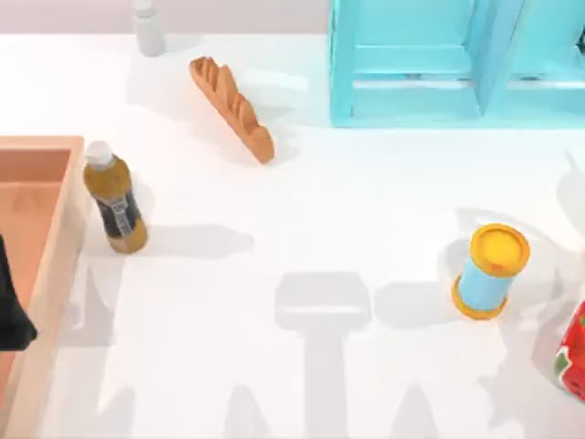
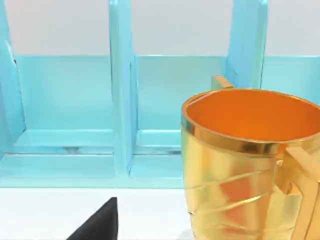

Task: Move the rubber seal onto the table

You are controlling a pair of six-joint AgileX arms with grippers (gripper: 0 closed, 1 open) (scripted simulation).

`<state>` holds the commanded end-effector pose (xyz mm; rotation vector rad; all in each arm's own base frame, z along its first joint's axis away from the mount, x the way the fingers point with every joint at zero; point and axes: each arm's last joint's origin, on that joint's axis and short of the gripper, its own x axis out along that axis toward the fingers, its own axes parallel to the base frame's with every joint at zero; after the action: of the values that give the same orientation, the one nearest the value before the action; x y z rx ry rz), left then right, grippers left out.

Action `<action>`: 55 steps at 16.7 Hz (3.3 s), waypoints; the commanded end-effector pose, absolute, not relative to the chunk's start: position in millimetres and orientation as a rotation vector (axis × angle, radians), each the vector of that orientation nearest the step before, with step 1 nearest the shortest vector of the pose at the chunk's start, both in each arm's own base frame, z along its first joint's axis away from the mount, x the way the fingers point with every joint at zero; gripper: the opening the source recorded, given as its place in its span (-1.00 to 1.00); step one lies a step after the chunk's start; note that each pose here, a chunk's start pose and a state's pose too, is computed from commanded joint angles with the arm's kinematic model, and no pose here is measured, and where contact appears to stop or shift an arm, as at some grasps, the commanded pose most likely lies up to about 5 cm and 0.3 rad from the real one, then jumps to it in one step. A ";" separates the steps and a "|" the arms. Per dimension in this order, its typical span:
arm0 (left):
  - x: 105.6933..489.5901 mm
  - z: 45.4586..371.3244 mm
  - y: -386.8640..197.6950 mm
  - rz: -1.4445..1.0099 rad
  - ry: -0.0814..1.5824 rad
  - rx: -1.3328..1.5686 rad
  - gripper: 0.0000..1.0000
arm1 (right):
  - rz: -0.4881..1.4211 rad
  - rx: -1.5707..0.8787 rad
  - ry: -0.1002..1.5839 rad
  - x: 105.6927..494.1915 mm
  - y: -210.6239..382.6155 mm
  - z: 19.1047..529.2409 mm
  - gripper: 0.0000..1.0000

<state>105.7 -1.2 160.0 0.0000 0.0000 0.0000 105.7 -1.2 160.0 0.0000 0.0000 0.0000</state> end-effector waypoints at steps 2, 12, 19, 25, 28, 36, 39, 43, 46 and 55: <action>105.7 160.0 -1.2 0.000 0.000 0.000 1.00 | 0.000 0.000 0.000 105.7 -1.2 160.0 1.00; 132.5 218.8 16.0 0.092 0.541 0.055 1.00 | 0.000 0.000 0.000 105.7 -1.2 160.0 1.00; 199.9 271.0 48.2 0.091 1.048 0.080 1.00 | 0.000 0.000 0.000 105.7 -1.2 160.0 1.00; 256.6 271.4 84.3 0.037 1.419 0.053 1.00 | 0.000 0.000 0.000 105.7 -1.2 160.0 1.00; 269.4 263.1 94.6 0.001 1.538 0.027 1.00 | 0.000 0.000 0.000 105.7 -1.2 160.0 1.00; 272.4 254.4 95.8 -0.014 1.574 0.019 1.00 | 0.000 0.000 0.000 105.7 -1.2 160.0 1.00; 275.0 228.1 97.3 -0.014 1.577 0.016 1.00 | 0.000 0.000 0.000 105.7 -1.2 160.0 1.00; 275.9 179.9 98.0 -0.009 1.560 0.021 1.00 | 0.000 0.000 0.000 105.7 -1.2 160.0 1.00; 271.9 160.2 97.0 -0.013 1.571 0.018 1.00 | 0.000 0.000 0.000 105.7 -1.2 160.0 1.00; 271.7 159.6 97.0 -0.013 1.572 0.018 0.25 | 0.000 0.000 0.000 105.7 -1.2 160.0 1.00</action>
<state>271.7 97.0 159.6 0.0182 1.5718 -0.0129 105.7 -1.2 160.0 0.0000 0.0000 0.0000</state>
